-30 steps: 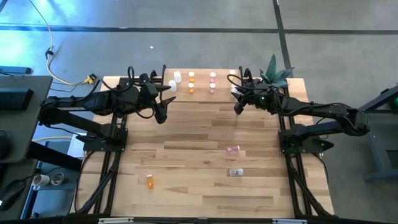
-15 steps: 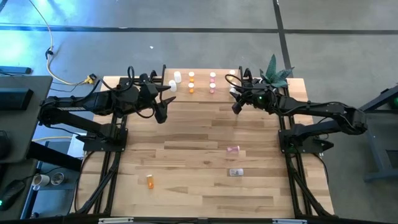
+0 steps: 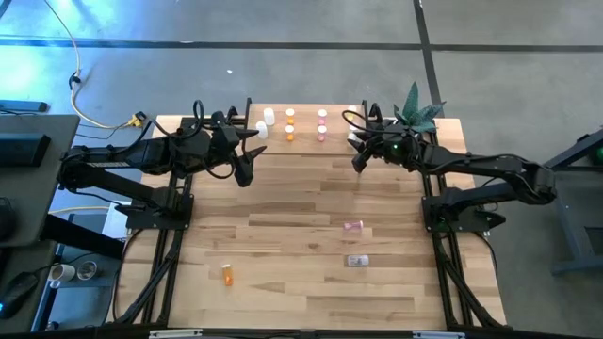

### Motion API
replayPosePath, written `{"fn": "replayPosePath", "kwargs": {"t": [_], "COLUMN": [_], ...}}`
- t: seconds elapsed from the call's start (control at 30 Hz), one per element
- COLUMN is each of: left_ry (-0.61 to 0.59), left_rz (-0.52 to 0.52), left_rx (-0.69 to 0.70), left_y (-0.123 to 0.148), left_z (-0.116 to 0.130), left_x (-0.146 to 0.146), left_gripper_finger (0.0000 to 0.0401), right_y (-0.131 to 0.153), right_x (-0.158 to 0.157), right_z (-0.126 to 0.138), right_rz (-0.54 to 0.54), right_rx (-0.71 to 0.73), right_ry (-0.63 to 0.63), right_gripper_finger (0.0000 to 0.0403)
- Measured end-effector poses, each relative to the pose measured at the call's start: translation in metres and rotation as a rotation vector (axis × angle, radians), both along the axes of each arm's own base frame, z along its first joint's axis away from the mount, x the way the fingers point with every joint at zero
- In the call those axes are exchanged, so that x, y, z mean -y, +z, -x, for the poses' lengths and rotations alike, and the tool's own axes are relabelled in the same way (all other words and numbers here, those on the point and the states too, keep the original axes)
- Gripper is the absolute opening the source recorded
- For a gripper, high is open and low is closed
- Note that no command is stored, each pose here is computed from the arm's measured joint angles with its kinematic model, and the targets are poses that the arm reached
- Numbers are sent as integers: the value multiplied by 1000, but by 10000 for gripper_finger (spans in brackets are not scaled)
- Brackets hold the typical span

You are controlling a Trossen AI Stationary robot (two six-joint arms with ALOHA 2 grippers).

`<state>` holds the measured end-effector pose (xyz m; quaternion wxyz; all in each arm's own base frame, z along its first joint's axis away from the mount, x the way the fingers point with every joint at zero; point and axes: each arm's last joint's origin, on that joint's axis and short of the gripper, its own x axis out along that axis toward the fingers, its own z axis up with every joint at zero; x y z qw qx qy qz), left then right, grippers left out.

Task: Pick and place medicine bottles onto shelf by color
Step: Put the yellow pill bottle aligned with the other yellow pill bottles on the shelf

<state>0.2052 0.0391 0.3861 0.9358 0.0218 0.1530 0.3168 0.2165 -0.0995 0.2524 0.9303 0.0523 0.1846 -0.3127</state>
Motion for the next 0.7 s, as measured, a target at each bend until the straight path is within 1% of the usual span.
{"fn": "replayPosePath", "kwargs": {"t": [0.27, 0.4, 0.47, 0.57, 0.7], "left_ry": [0, 0, 0, 0, 0], "left_rz": [0, 0, 0, 0, 0], "left_rx": [0, -1, -1, -1, 0], "left_y": [0, 0, 0, 0, 0], "left_z": [0, 0, 0, 0, 0], "left_x": [0, 0, 0, 0, 0], "left_gripper_finger": [204, 204, 204, 204, 204], "right_y": [6, 4, 4, 5, 4], "right_x": [-4, -13, -18, -22, -22], "right_z": [6, 4, 2, 1, 2], "right_rz": [-75, -114, -96, -52, -44], "right_rx": [71, 72, 66, 54, 47], "right_ry": [-36, -34, -48, -101, -120], "right_gripper_finger": [95, 95, 95, 95, 95]}}
